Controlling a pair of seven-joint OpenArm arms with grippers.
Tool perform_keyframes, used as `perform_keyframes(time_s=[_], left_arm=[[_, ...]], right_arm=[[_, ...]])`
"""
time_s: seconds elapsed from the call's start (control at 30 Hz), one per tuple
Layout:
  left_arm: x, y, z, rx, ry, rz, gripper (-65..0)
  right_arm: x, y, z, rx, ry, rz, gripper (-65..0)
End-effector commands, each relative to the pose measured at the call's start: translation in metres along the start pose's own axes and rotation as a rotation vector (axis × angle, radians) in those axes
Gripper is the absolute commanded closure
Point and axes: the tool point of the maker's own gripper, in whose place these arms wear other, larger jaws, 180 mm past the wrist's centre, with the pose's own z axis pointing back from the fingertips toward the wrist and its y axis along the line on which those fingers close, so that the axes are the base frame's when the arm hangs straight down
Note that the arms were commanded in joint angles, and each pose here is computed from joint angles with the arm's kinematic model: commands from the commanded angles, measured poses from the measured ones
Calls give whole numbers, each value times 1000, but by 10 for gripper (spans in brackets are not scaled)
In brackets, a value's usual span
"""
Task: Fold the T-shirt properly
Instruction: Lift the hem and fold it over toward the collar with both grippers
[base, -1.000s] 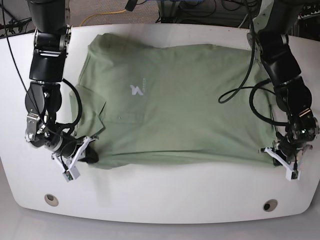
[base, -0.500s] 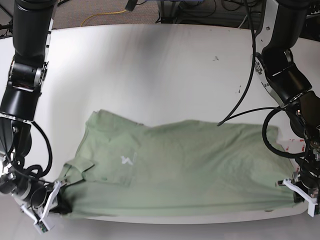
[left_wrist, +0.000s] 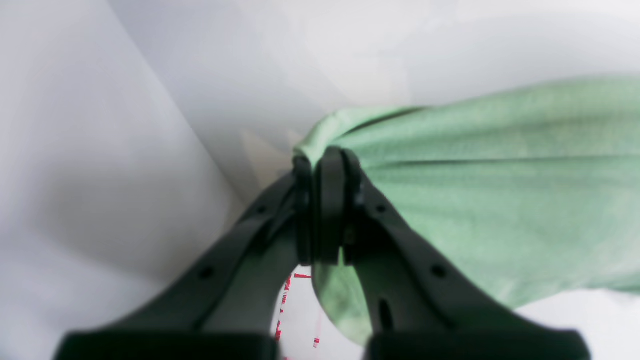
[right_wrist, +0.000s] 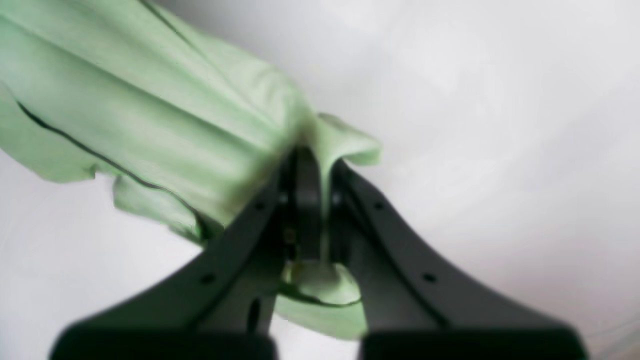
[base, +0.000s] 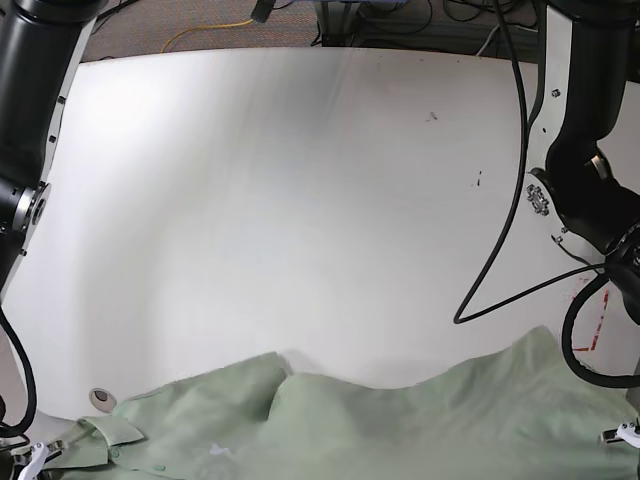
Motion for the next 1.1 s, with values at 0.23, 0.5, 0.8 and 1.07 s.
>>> perform_keyframes(time_s=[0.23,0.5,0.8,1.07], left_arm=[[-60,-20,12,-12,100,-109,0],[-168,-44,31,-98,332,-218,0],[-286,-35,98,-158,612,-325,0],[-344,-24,145,-170,744,-324,0]], right_arm=[[-81,34,17,-27,123,9,0],[-185,114,23,86,258,-145,0],[-294,207,66,202,476,-325,0],[-339,243,109,225,597,-399,0]])
